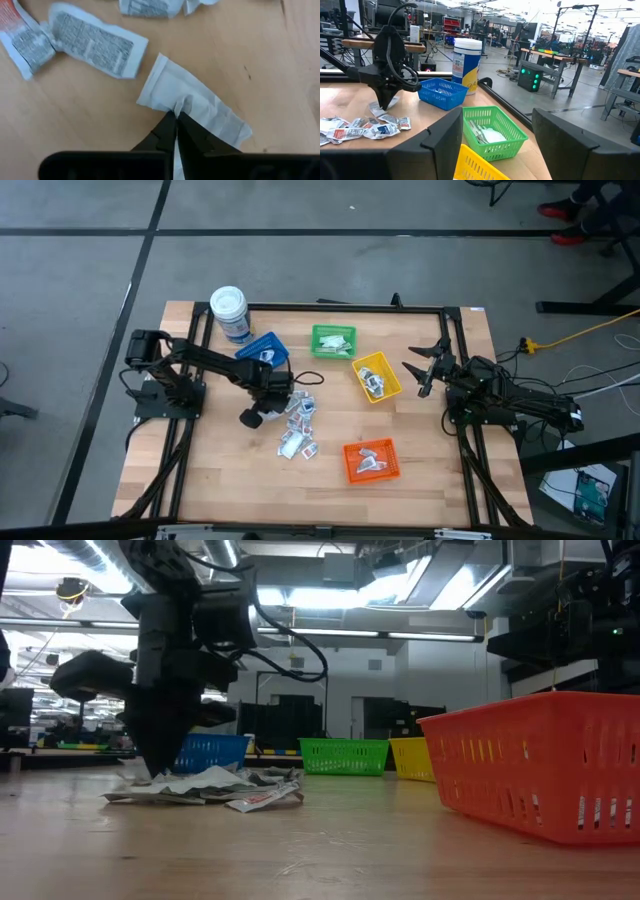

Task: Pick & Place First Aid Supplies
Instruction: Put the white bandage into the green bin

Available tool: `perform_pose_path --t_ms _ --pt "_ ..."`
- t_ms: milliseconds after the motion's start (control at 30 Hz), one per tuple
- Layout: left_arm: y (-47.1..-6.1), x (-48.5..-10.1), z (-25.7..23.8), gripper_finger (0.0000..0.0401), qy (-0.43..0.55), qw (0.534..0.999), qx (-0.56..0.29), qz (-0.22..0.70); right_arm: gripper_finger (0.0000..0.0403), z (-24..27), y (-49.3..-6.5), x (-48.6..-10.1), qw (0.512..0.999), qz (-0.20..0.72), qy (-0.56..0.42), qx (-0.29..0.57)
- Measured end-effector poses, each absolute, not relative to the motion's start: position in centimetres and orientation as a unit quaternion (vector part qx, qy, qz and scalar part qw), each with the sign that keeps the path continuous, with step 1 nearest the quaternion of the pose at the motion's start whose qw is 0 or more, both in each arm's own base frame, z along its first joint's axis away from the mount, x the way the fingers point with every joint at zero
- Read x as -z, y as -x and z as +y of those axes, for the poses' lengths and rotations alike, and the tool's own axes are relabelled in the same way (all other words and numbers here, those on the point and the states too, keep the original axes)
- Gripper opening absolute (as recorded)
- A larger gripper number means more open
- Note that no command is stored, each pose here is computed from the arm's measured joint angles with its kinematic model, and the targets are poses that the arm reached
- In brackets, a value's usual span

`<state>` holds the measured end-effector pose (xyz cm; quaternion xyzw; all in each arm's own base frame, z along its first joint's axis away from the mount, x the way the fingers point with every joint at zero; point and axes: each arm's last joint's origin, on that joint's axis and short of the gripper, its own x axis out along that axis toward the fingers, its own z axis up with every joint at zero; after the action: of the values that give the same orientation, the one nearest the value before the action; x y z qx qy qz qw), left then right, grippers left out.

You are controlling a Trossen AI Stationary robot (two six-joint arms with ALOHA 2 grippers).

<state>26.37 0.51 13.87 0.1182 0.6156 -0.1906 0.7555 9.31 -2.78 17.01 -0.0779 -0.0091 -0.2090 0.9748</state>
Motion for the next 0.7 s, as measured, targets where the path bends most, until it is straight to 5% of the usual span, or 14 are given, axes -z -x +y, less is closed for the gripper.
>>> perform_pose_path --t_ms 700 --pt "-27.4 -15.7 0.5 0.0003 -0.09 0.777 0.161 0.602 0.0236 -2.8 -9.3 -17.0 0.975 -0.009 0.078 0.209"
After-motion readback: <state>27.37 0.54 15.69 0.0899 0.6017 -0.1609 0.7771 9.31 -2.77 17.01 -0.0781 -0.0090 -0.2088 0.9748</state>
